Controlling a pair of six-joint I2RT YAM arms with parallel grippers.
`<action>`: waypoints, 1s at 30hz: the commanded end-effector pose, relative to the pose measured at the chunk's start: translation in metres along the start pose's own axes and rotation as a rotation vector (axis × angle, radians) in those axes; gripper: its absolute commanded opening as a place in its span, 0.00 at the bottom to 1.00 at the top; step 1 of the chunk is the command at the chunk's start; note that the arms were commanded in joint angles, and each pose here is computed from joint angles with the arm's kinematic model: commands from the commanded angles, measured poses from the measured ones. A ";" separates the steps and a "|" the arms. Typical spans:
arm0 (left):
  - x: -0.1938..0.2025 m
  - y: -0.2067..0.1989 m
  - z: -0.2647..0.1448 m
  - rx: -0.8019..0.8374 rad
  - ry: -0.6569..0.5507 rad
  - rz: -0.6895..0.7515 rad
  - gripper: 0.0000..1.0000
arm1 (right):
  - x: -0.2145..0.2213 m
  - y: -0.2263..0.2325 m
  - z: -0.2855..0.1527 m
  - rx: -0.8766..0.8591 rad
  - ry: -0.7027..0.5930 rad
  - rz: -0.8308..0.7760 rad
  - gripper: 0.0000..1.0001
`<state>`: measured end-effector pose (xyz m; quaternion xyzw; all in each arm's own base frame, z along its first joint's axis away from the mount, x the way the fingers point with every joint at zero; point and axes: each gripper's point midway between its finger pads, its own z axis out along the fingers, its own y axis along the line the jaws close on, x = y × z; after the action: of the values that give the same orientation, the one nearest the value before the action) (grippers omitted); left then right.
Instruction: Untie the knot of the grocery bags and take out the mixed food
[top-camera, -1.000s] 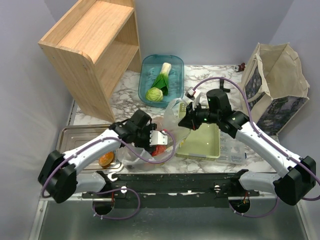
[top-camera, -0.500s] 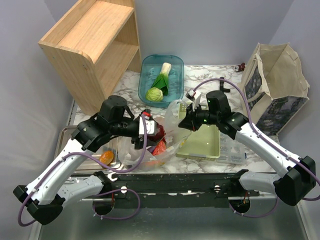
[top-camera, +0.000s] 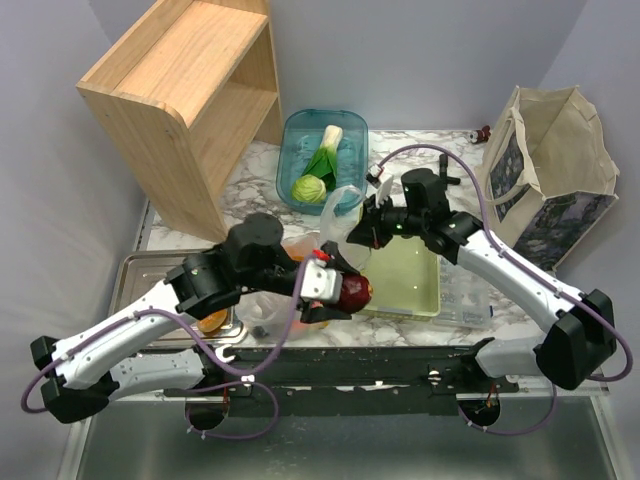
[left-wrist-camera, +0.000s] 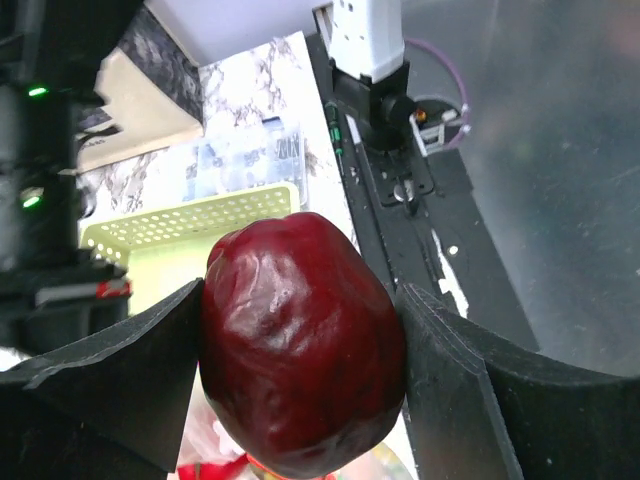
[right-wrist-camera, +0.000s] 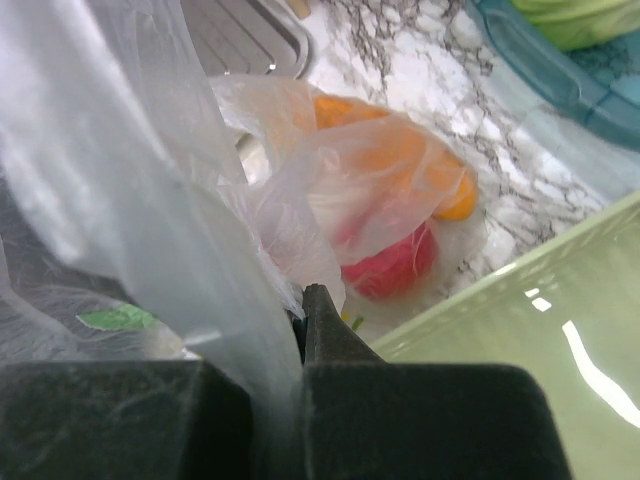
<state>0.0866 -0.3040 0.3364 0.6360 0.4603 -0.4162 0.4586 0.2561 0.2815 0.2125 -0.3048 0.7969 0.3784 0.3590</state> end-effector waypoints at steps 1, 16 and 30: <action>0.027 0.028 0.042 -0.084 0.099 0.233 0.09 | -0.029 0.006 0.011 -0.047 -0.052 -0.005 0.01; 0.177 0.088 0.141 -0.172 0.545 0.488 0.20 | -0.022 -0.006 0.020 -0.027 -0.016 -0.064 0.01; 0.175 0.082 0.143 -0.152 0.569 0.394 0.79 | -0.018 -0.007 0.015 -0.010 -0.019 -0.088 0.01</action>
<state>0.1929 -0.4126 0.1182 0.7867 0.4593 -0.0769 0.4052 0.2751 0.2950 0.2080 -0.3309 0.7870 0.3743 0.3619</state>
